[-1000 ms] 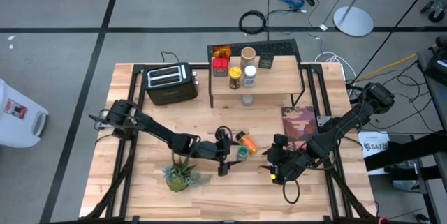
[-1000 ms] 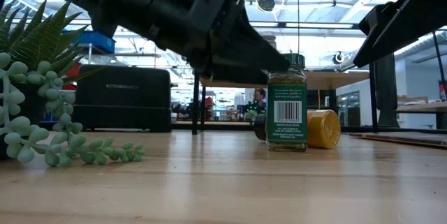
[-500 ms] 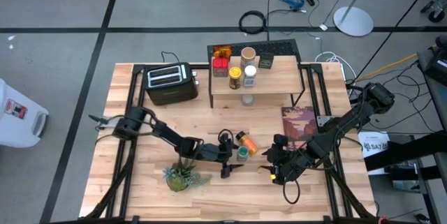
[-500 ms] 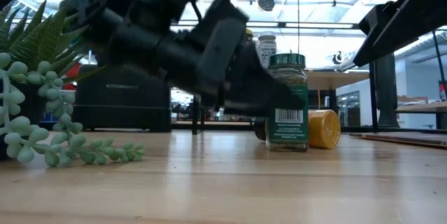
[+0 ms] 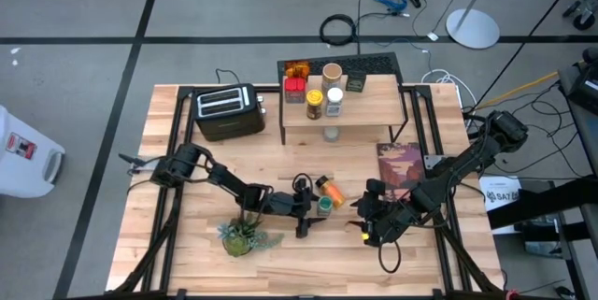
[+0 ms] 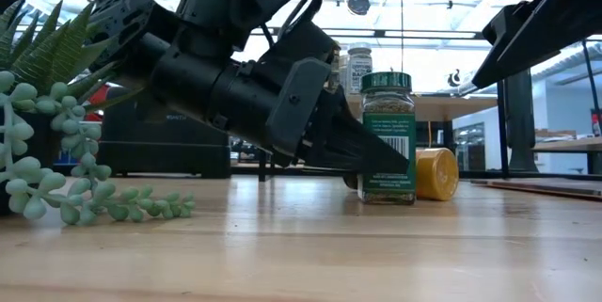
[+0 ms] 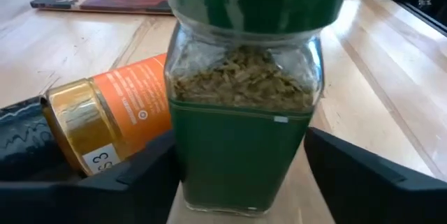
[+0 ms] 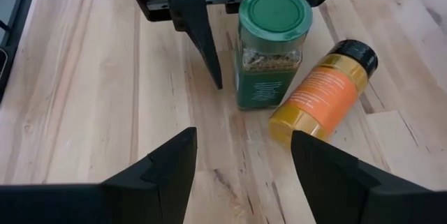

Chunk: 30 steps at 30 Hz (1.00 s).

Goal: Shelf spices
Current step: Put the green seasoning bottle on the shelf

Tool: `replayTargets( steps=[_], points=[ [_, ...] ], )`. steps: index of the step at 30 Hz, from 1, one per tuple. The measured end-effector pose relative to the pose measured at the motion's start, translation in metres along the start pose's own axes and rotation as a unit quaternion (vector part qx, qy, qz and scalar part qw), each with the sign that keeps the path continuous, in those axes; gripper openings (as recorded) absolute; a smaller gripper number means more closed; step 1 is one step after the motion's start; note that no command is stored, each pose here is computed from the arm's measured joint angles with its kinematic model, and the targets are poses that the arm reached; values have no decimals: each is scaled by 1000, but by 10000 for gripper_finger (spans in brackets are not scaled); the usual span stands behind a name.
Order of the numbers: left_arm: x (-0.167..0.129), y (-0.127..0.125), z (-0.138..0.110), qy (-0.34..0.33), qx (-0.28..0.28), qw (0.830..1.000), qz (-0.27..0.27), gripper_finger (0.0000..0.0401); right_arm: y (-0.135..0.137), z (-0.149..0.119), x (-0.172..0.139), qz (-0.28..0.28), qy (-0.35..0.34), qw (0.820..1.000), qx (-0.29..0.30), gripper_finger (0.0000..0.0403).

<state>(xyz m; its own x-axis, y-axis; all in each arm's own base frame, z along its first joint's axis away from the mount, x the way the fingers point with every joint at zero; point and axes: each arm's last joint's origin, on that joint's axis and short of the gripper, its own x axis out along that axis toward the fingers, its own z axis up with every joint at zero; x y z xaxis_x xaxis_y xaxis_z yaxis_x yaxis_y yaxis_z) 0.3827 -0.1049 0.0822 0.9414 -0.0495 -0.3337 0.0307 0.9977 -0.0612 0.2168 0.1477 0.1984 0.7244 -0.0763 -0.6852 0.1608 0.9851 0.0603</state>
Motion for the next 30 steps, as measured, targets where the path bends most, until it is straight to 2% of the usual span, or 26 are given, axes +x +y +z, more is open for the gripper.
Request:
replayTargets(
  steps=[6,9,16,30],
  points=[
    [0,0,-1,1,9,1000,1,228,0,0,0,-2,-2,1000,0,222],
    [2,1,-4,0,9,1000,5,210,0,0,0,-1,-3,1000,1,222],
    [9,-1,-5,-4,10,1000,5,204,0,0,0,-1,-2,1000,2,222],
    [4,-4,4,-5,23,1000,-7,203,0,0,0,-2,-2,1000,2,222]
  ],
)
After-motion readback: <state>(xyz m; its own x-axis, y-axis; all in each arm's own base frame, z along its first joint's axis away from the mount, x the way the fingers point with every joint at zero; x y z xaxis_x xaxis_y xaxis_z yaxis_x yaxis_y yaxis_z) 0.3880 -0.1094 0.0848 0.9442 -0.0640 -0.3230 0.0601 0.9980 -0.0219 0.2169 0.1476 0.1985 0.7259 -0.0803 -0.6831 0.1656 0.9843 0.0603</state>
